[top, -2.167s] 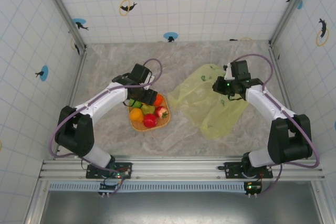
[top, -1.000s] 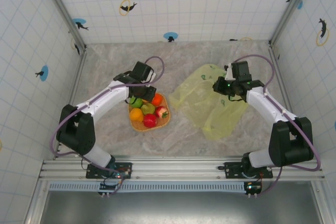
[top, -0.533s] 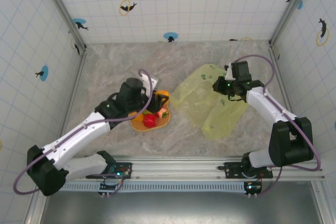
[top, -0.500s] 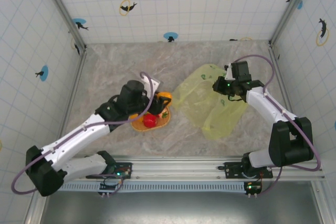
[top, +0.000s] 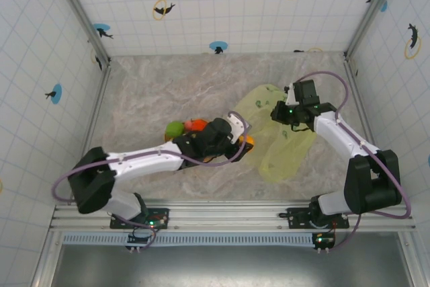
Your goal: Place the fruits into the plastic bag
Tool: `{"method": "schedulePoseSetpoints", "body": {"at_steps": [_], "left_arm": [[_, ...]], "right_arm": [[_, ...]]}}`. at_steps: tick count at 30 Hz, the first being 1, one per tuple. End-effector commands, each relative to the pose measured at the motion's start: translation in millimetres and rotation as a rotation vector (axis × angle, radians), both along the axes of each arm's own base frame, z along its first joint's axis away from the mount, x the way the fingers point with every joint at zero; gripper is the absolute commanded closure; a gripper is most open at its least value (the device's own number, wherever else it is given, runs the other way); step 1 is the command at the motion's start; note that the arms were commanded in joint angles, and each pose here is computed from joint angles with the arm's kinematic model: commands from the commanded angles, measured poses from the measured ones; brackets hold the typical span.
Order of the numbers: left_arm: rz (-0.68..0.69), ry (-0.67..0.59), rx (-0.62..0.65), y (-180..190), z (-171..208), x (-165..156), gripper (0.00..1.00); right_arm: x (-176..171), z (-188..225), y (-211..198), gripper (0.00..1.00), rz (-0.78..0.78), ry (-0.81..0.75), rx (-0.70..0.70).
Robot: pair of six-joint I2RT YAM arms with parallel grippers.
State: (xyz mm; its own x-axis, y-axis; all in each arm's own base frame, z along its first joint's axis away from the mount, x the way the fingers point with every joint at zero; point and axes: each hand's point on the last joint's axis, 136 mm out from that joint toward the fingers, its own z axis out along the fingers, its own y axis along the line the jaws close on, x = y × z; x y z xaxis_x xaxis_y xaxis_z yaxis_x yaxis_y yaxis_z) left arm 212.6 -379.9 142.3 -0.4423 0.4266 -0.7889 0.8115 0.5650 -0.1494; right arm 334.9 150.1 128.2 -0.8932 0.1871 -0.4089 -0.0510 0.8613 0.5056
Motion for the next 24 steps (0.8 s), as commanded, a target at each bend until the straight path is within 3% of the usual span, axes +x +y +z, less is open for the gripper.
{"method": "schedulePoseSetpoints", "body": {"at_steps": [1,5,24], "left_arm": [[0.045,-0.129,-0.034,-17,17,28,0.59],[-0.008,-0.117,0.027,-29,-11,28,0.59],[-0.027,-0.324,0.102,-61,-35,65,0.55]], "right_arm": [[-6,11,-1,1.00,0.040,-0.010,-0.029],[-14,8,1,1.00,0.061,0.006,-0.013],[-19,16,17,1.00,0.077,0.029,0.129]]}}
